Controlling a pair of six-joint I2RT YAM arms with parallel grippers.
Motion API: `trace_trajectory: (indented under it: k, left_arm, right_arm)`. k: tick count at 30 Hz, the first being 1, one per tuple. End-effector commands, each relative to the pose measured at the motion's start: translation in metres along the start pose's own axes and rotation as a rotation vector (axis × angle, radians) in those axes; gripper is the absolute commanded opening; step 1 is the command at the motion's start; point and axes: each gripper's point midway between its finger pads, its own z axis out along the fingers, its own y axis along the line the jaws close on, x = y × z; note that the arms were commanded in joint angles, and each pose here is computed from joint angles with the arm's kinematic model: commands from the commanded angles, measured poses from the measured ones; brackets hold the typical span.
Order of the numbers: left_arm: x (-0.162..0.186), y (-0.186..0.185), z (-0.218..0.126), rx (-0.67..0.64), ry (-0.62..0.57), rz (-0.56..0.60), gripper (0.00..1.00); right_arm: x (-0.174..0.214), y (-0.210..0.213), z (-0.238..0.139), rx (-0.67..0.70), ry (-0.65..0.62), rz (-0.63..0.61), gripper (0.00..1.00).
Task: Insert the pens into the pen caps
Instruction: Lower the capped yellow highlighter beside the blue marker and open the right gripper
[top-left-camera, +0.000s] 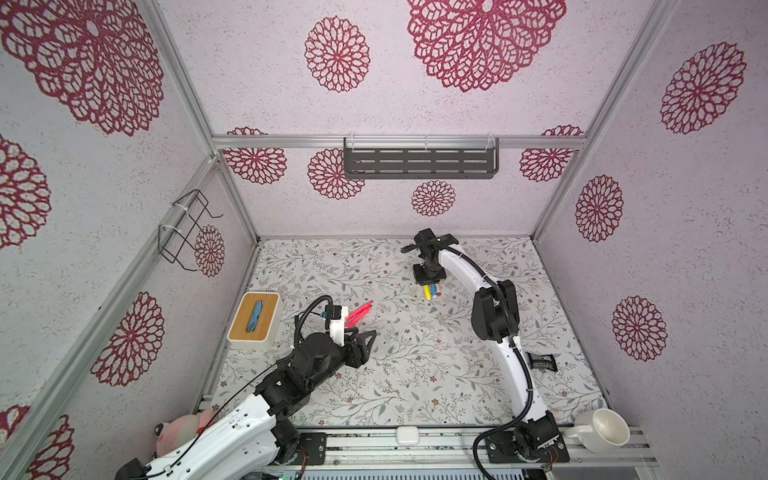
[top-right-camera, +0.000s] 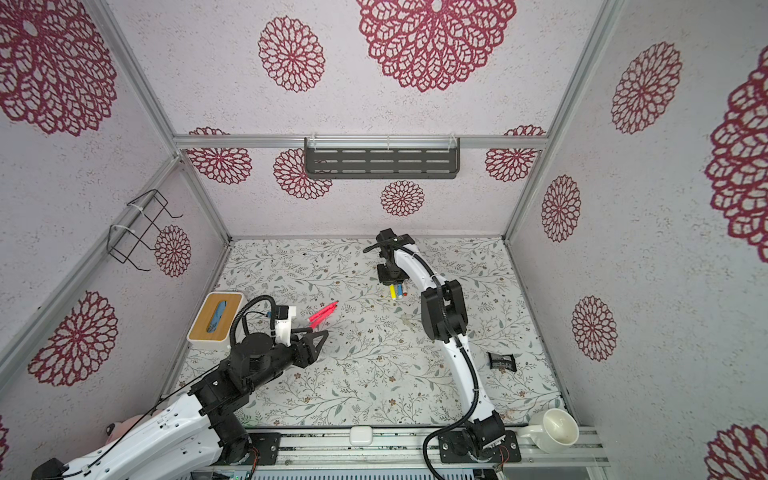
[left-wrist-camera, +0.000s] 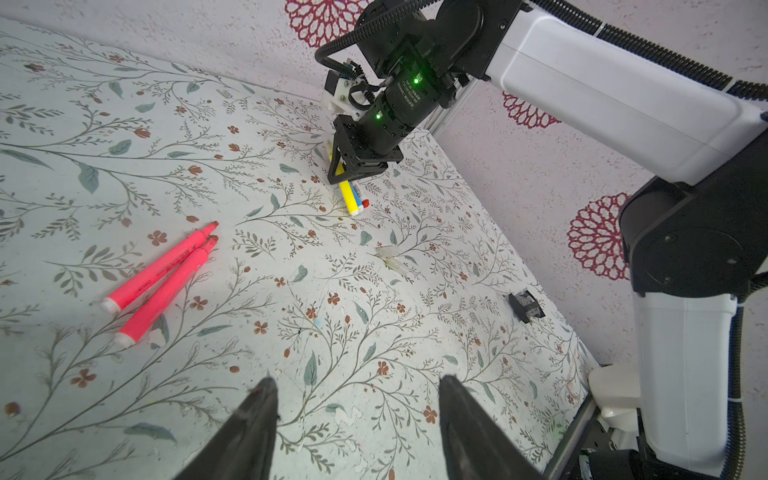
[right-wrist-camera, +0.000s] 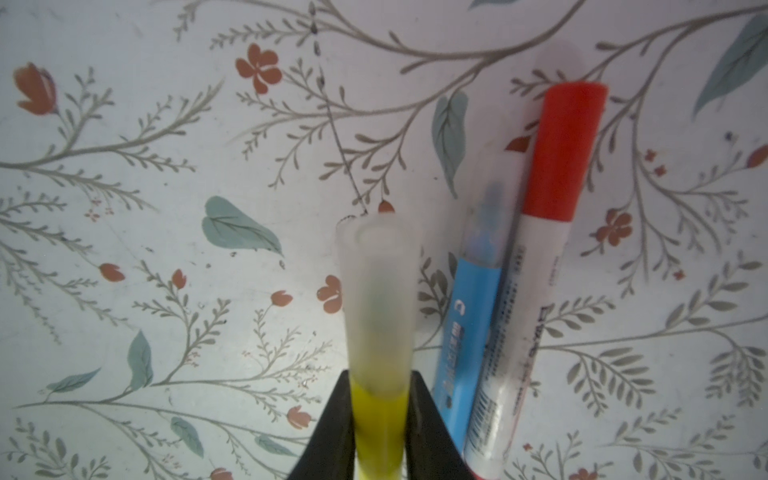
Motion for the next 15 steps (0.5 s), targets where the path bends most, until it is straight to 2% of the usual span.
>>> trace_trajectory:
  k: [1,5,11,15]
  left_arm:
    - [0.0,0.0,-0.002,-0.005,-0.002,0.001,0.64]
    - [-0.001,-0.001,-0.003,-0.005,-0.003,0.003,0.64]
    - [-0.002,0.001,-0.005,-0.011,-0.008,0.003,0.64]
    - [-0.002,0.001,-0.005,-0.012,-0.005,0.006,0.63]
  right_arm:
    - [-0.022,-0.001,-0.05,0.004,-0.11,0.018,0.29]
    - [-0.025,0.003,-0.065,0.005,-0.139,0.011,0.34]
    - [-0.02,0.027,-0.081,-0.019,-0.17,-0.036,0.32]
    - [-0.012,0.043,-0.077,-0.059,-0.15,-0.059,0.31]
